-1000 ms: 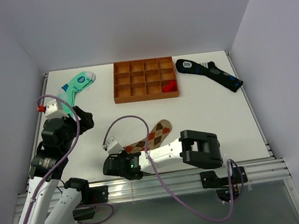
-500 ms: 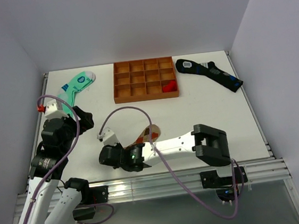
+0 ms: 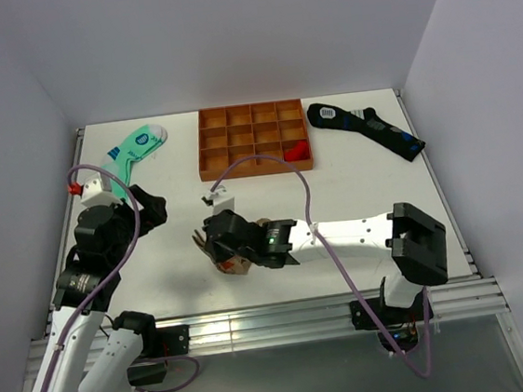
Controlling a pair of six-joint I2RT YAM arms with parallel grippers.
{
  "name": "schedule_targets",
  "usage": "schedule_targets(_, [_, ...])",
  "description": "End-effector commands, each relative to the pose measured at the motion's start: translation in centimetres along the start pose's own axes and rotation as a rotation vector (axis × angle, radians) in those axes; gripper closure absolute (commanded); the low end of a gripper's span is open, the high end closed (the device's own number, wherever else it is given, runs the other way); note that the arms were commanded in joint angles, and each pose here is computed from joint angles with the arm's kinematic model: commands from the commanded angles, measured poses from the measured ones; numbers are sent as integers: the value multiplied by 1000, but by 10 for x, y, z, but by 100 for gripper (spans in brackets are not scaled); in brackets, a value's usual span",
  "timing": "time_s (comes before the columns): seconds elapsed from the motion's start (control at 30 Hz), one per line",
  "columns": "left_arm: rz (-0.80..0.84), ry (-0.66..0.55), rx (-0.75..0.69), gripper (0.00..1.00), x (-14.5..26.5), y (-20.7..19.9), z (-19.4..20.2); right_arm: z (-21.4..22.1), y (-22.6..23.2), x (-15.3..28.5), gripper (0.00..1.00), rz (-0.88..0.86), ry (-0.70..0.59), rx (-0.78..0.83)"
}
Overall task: Roll the socks
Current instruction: Fold the sock at the center of the board.
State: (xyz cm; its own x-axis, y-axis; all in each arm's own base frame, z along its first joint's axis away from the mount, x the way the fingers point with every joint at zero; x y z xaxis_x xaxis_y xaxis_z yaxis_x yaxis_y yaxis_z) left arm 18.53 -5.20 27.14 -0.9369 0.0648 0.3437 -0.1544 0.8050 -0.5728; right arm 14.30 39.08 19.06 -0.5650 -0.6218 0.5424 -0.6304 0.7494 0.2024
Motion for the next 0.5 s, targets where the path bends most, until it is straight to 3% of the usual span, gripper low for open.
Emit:
schedule_targets(0.0, [104,31,87,5,2,-11,6,-15,-9,9,92,-59,-61,-81])
schedule_targets(0.27, [207,86,317,9,-1,2,51,-22,-49,0,93,-98,-69,-223])
schedule_targets(0.47, [228,106,322,9,-5,9,67,-29,-63,-10,94,-88,-109,-311])
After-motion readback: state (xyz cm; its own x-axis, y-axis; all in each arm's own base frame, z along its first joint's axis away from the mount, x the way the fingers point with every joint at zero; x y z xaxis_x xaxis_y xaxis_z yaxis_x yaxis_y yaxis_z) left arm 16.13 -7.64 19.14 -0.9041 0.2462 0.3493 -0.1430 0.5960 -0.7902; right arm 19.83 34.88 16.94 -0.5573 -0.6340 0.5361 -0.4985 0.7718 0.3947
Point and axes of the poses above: each gripper's point midway between its finger pads, its own x axis back along the fingers, its own y axis along the line the jaws close on, z = x × y, the point moved 7 cm from there along x, back along the fingers, and after that the axes turned 12 degrees about x, right-handed, at the moved point
